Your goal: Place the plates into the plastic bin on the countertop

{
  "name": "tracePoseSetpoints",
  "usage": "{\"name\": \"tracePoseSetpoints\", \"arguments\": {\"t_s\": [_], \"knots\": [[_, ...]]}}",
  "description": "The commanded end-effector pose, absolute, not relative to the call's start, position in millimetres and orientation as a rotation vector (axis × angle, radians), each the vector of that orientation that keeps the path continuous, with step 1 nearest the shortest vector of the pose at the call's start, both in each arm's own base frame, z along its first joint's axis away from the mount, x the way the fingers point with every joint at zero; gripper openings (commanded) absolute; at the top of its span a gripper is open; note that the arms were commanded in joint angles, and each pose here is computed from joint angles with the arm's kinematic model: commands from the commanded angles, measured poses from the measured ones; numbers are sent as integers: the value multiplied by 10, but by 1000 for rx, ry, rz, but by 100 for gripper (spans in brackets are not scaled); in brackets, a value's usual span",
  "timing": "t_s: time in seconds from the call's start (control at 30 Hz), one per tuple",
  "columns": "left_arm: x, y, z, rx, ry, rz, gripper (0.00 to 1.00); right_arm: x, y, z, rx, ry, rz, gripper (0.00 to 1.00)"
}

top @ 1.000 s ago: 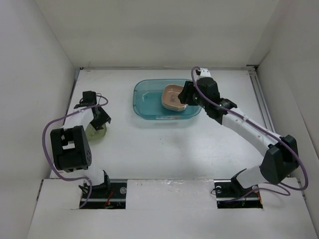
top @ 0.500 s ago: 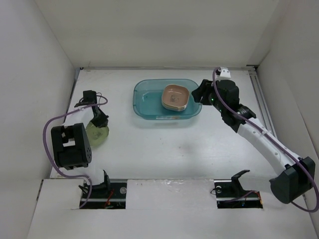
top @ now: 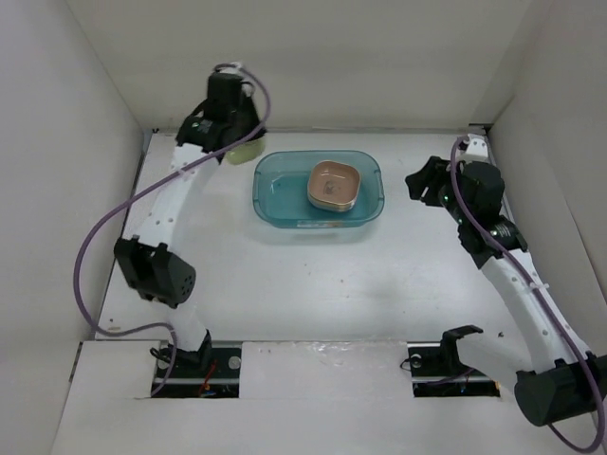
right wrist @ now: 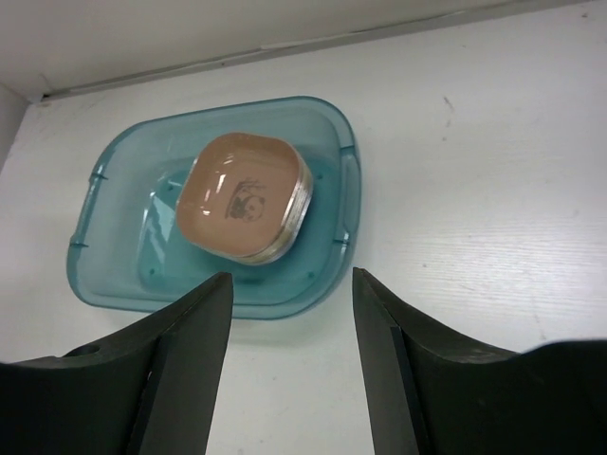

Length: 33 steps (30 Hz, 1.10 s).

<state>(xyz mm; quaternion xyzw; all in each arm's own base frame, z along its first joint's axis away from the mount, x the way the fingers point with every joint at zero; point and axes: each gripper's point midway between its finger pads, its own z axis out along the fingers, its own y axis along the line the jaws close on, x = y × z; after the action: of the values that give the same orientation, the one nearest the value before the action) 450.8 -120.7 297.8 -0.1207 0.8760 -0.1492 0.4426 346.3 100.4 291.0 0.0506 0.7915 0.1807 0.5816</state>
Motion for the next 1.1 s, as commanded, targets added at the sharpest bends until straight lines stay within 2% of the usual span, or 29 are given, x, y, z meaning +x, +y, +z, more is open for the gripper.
{"name": "tracePoseSetpoints", "arguments": {"t_s": [0.0,0.03,0.07,0.17,0.27,0.4,0.73,0.87,1.07], "knots": [[4483,-2070,2897,19,2263,-424,0,3323,836,2978,76,1846,386,59],[4580,-2298,2698,84,2298,-418,0,3281,782,2970,80,1853,369,59],[4608,-2580,2912,145,2227,-422,0,3255,714,2984,80,1850,355,59],[4705,-2990,2695,275,2226,-410,0,3107,612,3028,68,1847,333,59],[4834,-3170,2390,318,2249,-413,0,2958,540,3168,44,1818,318,59],[4771,-3524,2252,437,2221,-502,0,2835,502,3274,26,1788,303,61],[4828,-3696,2137,421,2214,-554,0,2844,440,3251,11,1803,277,61],[4671,-3831,2431,428,2156,-584,0,2915,462,3139,7,1835,287,61],[4584,-3921,2505,392,2157,-617,0,2936,479,3108,0,1831,295,61]]}}
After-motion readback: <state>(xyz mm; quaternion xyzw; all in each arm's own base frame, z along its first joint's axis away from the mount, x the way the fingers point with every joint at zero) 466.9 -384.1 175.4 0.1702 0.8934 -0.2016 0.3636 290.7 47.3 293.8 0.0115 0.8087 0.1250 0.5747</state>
